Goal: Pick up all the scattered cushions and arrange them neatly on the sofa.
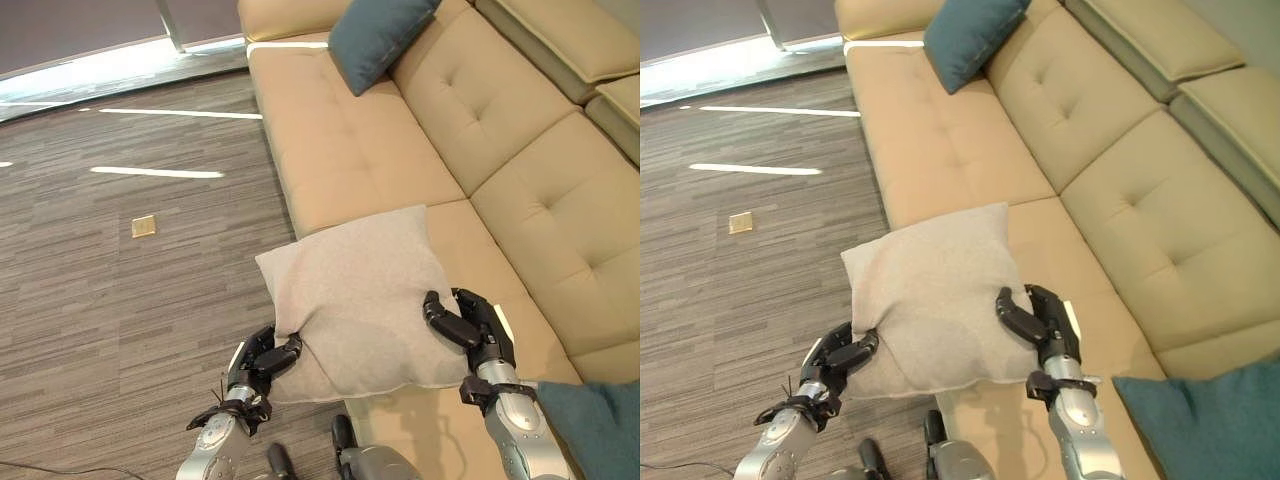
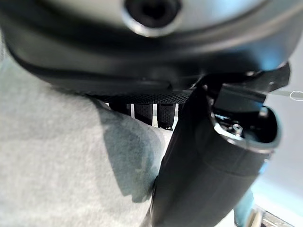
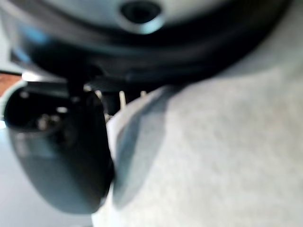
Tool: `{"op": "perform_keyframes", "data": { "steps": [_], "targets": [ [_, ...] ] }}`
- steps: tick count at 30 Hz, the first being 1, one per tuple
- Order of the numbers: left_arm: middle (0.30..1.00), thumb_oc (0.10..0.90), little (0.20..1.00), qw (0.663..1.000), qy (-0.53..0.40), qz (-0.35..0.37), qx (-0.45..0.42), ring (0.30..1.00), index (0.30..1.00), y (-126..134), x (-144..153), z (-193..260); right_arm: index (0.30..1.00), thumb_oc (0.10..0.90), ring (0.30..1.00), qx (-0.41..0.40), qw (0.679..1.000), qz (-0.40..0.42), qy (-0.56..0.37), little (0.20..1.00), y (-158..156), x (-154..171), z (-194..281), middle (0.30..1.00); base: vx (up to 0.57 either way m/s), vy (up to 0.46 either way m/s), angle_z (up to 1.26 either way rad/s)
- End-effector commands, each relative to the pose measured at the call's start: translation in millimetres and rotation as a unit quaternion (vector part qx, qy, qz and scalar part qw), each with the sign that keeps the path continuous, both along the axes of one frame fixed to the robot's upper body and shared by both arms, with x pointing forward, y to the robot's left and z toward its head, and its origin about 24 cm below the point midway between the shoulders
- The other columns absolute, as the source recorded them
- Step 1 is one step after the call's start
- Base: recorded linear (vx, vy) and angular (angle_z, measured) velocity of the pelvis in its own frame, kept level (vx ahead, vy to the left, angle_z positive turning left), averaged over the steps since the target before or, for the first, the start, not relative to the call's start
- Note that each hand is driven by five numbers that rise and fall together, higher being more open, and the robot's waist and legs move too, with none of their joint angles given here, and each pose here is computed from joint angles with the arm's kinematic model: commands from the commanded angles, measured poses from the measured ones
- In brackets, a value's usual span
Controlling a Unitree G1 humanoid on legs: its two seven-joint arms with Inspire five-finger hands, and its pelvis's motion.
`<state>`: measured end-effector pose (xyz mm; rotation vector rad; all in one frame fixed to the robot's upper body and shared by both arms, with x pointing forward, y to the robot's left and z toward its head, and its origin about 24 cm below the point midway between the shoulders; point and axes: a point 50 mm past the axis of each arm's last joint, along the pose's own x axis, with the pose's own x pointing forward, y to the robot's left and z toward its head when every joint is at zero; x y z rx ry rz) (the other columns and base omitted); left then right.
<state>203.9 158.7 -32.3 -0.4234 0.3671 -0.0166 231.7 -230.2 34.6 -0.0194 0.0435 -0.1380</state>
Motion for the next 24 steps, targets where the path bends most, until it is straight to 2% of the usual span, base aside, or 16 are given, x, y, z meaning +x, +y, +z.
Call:
{"op": "perform_keyframes", "data": {
  "steps": [1,9,19,24],
  "targets": [
    [0.300,0.400,0.300,0.982,-0.170,-0.068,-0.045,0.300,0.300,-25.1,25.1,61.3,0.300,0.400,0.300,0.049,0.983,0.027,-0.176,0.300,21.1,14.5,55.6,0.300,0.17,0.097,-0.13],
    [0.300,0.400,0.300,0.981,-0.173,-0.076,-0.036,0.300,0.300,-25.7,21.4,62.3,0.300,0.400,0.300,0.043,0.984,0.032,-0.168,0.300,25.6,12.9,52.5,0.300,0.21,0.165,-0.30],
    [0.300,0.400,0.300,0.981,-0.181,-0.073,0.020,0.300,0.300,-8.9,24.1,63.6,0.300,0.400,0.300,0.058,0.980,0.081,-0.170,0.300,51.6,23.1,54.7,0.300,0.18,0.247,-0.06],
    [0.300,0.400,0.300,0.982,-0.168,-0.082,0.007,0.300,0.300,-14.8,21.9,57.0,0.300,0.400,0.300,0.065,0.982,0.071,-0.165,0.300,41.7,18.7,51.0,0.300,0.29,0.084,-0.02]
  ]
}}
